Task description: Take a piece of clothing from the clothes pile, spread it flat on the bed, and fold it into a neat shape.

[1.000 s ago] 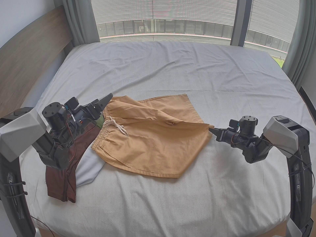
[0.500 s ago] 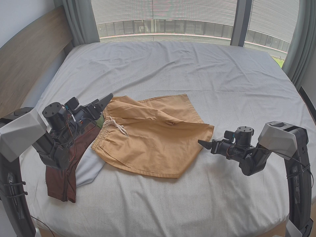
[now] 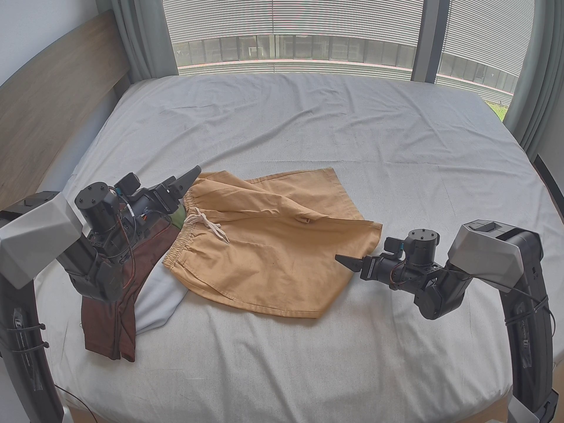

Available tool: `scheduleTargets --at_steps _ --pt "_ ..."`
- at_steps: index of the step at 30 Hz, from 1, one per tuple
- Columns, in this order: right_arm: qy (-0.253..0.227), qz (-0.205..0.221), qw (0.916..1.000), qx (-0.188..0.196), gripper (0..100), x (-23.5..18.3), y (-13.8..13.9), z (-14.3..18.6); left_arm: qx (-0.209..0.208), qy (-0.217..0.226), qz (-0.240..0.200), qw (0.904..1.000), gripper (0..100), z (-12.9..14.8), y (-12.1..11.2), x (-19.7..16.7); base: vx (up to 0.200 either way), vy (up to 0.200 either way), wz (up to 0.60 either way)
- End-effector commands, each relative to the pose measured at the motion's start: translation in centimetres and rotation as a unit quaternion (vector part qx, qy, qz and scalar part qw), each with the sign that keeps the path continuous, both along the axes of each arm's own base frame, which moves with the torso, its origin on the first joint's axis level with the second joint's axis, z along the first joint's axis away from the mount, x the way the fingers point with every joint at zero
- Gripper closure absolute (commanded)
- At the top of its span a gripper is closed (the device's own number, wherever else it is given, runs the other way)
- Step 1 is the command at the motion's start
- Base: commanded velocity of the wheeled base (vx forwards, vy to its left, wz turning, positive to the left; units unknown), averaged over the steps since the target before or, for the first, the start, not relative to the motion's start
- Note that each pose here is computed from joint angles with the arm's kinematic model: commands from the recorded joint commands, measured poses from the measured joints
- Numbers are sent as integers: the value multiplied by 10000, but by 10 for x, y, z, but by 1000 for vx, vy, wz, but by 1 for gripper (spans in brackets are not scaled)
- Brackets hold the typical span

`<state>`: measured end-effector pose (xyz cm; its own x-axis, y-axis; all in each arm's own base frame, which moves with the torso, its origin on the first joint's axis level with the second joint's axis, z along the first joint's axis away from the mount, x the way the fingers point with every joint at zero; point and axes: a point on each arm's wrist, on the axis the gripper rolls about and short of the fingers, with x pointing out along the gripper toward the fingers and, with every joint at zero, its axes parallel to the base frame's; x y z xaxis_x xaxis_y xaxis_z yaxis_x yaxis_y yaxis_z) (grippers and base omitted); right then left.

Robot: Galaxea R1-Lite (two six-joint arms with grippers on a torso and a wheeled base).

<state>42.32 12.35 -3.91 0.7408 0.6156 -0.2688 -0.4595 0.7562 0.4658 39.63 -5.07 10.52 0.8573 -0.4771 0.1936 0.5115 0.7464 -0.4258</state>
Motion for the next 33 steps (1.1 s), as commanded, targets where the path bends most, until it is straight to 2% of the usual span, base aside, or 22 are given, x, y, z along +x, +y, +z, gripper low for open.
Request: scheduleTargets --at_steps 1,7,12,19,23,26,33 --pt "-97 124 9998 87 0 -2 4 1 0 -10 -9 10000 0 1 -1 0 0 0 0" --pt "-41 314 9989 331 0 -14 10 0 -1 -10 6 10000 0 1 0 0 0 0 0" --pt "149 434 9985 311 0 -27 8 -1 0 -10 -1 10000 0 1 0 0 0 0 0" --pt "206 863 9951 445 0 -44 3 23 0 -18 -1 10000 0 1 0 0 0 0 0" --pt "203 789 9957 431 0 -42 0 25 -4 -33 -1 10000 0 2 -1 0 0 0 0" --pt "480 599 9964 357 0 -38 -13 18 -3 -26 -1 10000 0 1 -1 0 0 0 0" --pt "603 337 9971 332 0 -22 -31 10 -3 -26 -1 10000 0 1 -1 1 0 0 0"
